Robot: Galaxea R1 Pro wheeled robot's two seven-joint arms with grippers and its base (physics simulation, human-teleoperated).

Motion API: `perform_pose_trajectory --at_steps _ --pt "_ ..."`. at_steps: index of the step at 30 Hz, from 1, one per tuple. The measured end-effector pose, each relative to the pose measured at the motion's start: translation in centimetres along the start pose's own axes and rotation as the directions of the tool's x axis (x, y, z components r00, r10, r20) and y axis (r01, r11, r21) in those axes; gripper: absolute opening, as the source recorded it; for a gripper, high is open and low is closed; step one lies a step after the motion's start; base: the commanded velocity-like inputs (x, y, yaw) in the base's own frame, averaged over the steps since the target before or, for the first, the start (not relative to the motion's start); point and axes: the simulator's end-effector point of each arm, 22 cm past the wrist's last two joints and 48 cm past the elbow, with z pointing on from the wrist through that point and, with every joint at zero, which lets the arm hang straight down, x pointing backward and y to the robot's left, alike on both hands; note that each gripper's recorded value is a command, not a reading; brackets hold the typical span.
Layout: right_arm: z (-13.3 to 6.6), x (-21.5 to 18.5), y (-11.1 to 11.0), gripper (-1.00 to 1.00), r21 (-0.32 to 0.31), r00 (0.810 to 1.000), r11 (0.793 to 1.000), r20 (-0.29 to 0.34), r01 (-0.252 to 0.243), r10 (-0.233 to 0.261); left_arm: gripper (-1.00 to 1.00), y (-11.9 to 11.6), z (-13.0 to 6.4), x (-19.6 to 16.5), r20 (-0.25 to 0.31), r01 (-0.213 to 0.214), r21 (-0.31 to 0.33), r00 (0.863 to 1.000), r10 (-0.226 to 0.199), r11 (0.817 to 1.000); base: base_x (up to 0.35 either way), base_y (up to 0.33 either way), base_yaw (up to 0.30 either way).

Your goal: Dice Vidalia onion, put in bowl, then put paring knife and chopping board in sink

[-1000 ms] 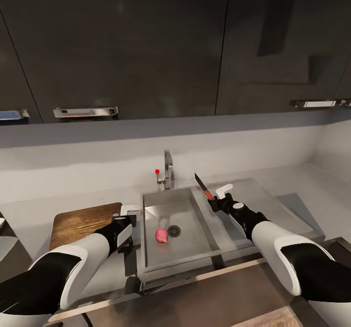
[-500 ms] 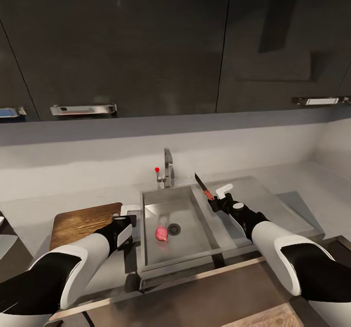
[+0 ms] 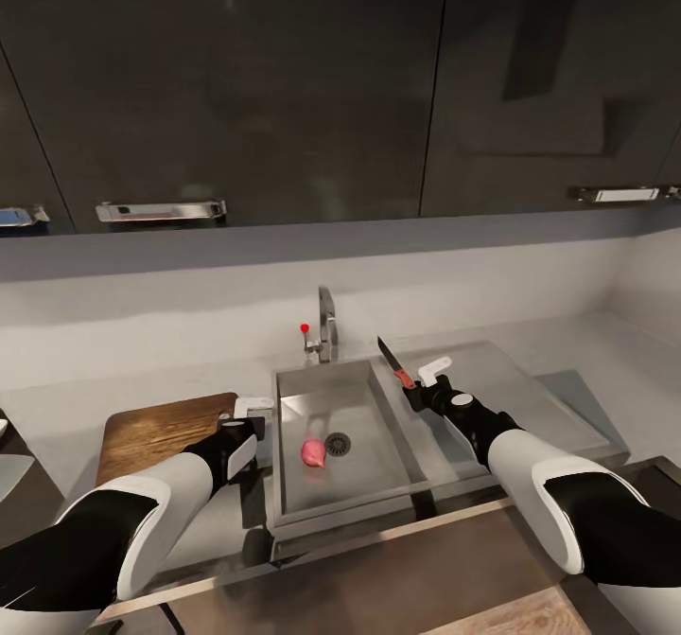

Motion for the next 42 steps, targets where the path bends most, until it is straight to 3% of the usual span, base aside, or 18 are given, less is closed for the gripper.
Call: perform_pose_trajectory --at_steps 29,30,31,42 --pt "0.3 0.7 0.5 -1.0 -0.008 1.0 1.0 -0.013 -0.002 0.002 -1.0 -0.1 0.2 -0.3 0.01 -0.009 0.001 1.0 0.009 1.0 0.0 0.0 0.0" --pt "0.3 0.7 0.5 -1.0 -0.009 1.0 1.0 -0.013 -0.002 0.002 1.0 -0.1 0.2 -0.3 0.01 -0.01 0.001 1.0 0.01 1.0 0.0 0.0 0.0" --pt "0.5 0.8 0.5 -1.0 -0.01 1.0 1.0 -0.015 -0.002 0.002 1.0 0.0 0.5 0.7 -0.013 0.001 -0.001 1.0 -0.001 1.0 0.0 0.0 0.0" --pt "0.5 0.8 0.6 -1.0 -0.011 1.0 1.0 -0.014 -0.002 0.002 1.0 0.0 0.5 0.7 -0.012 0.002 -0.003 1.0 -0.002 1.0 0.0 0.0 0.0"
